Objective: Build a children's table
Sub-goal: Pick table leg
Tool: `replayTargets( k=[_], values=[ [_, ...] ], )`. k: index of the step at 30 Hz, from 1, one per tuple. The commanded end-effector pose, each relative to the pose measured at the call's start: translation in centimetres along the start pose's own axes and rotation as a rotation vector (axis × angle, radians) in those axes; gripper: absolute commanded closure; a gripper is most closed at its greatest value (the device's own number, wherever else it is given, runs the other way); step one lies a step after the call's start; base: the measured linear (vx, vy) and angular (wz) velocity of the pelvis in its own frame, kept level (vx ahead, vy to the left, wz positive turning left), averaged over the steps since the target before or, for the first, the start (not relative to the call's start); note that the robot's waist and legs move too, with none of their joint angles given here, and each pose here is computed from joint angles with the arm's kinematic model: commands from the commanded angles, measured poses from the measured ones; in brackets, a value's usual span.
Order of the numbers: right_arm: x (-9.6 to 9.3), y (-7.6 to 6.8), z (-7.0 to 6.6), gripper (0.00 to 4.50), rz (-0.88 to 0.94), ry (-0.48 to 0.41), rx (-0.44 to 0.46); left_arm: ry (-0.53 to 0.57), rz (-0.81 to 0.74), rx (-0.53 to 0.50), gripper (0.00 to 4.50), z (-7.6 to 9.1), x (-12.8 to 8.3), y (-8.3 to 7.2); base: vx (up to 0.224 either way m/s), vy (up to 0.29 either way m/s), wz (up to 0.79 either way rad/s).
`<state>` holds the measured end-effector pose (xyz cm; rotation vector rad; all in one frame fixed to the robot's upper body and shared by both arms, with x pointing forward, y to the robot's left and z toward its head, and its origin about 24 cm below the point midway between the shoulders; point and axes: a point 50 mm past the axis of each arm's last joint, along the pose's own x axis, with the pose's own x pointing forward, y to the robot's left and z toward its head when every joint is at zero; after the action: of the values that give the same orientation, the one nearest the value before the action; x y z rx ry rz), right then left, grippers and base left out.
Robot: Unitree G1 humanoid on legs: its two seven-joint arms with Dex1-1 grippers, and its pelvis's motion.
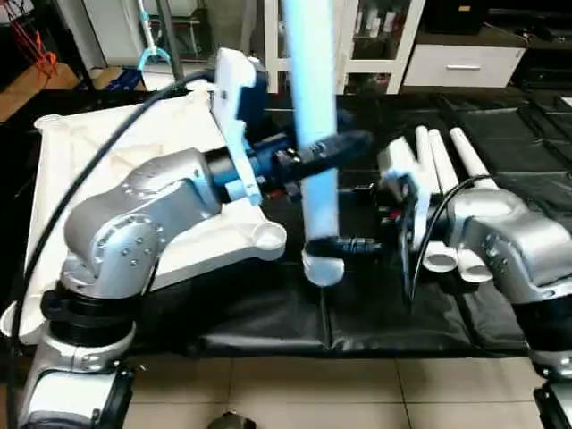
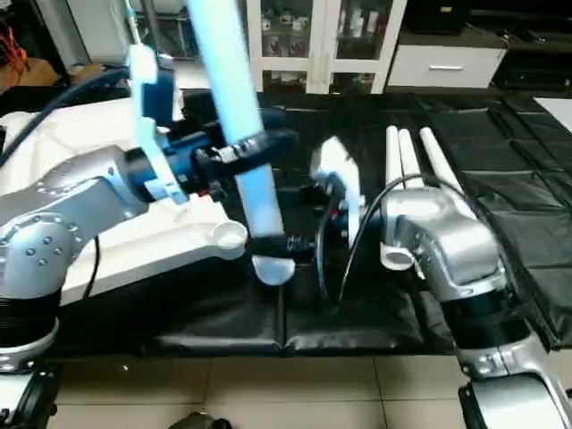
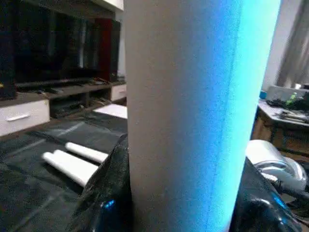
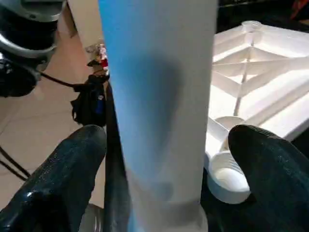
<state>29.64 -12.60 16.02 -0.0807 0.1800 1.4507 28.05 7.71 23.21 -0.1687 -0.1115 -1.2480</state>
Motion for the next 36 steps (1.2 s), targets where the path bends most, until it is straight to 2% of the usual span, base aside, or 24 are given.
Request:
replayTargets(
  k=[1,5,6,9,11,16,17,20,22,26,28,32,33,36],
  values=[
    [0.2,0.4,0.4,0.00,0.026,-0.003,-0.044,-0.002,-0.057,0.005,2.73,0.5,0.3,-0.8,0.000,0.000,0.00],
    [0.2,0.7,0.1,0.00,0.053,0.001,-0.043,-0.014,-0.094,-0.016,2.73,0.7,0.4,-1.4,0.000,0.000,0.00],
    [0.2,0.8,0.1,0.30,0.058,0.005,-0.041,-0.009,-0.098,-0.014,2.73,0.7,0.4,-1.4,0.000,0.000,0.00],
    [0.1,0.8,-0.1,0.49,0.066,0.010,-0.040,-0.002,-0.104,-0.014,2.73,0.8,0.4,-1.5,0.000,0.000,0.00],
    [0.1,1.1,-0.6,0.73,0.091,0.040,-0.045,0.000,-0.108,-0.016,2.73,0.8,0.4,-1.5,0.000,0.000,0.00],
    [0.1,1.5,-1.2,0.94,0.123,0.078,-0.041,0.004,-0.115,-0.018,2.73,0.9,0.4,-1.6,0.000,0.000,0.00],
    [0.0,1.6,-1.5,1.19,0.138,0.099,-0.035,0.011,-0.119,-0.017,2.73,0.8,0.4,-1.7,0.000,0.000,0.00],
    [-0.1,1.7,-2.0,1.34,0.146,0.119,-0.034,0.017,-0.120,-0.015,2.73,0.8,0.4,-1.7,0.000,0.000,0.00],
    [-0.2,1.7,-2.0,1.59,0.144,0.118,-0.031,0.017,-0.127,-0.016,2.73,0.8,0.4,-1.8,0.000,0.000,0.00],
    [0.0,1.6,-1.9,1.82,0.134,0.104,-0.031,0.022,-0.137,-0.017,2.73,0.7,0.5,-2.0,0.000,0.000,0.00],
    [0.1,1.5,-1.7,2.13,0.127,0.082,-0.030,0.026,-0.149,-0.020,2.73,0.5,0.6,-2.2,0.000,0.000,0.00],
    [0.1,1.5,-1.7,2.31,0.135,0.081,-0.023,0.032,-0.162,-0.021,2.73,0.3,0.8,-2.5,0.000,0.000,0.00],
    [0.1,1.5,-1.7,2.49,0.136,0.082,-0.022,0.034,-0.166,-0.023,2.73,0.3,0.9,-2.6,0.000,0.000,0.00],
    [0.1,1.6,-1.7,2.54,0.139,0.082,-0.021,0.039,-0.173,-0.018,2.73,0.2,0.9,-2.7,0.000,0.000,0.00]
  ],
)
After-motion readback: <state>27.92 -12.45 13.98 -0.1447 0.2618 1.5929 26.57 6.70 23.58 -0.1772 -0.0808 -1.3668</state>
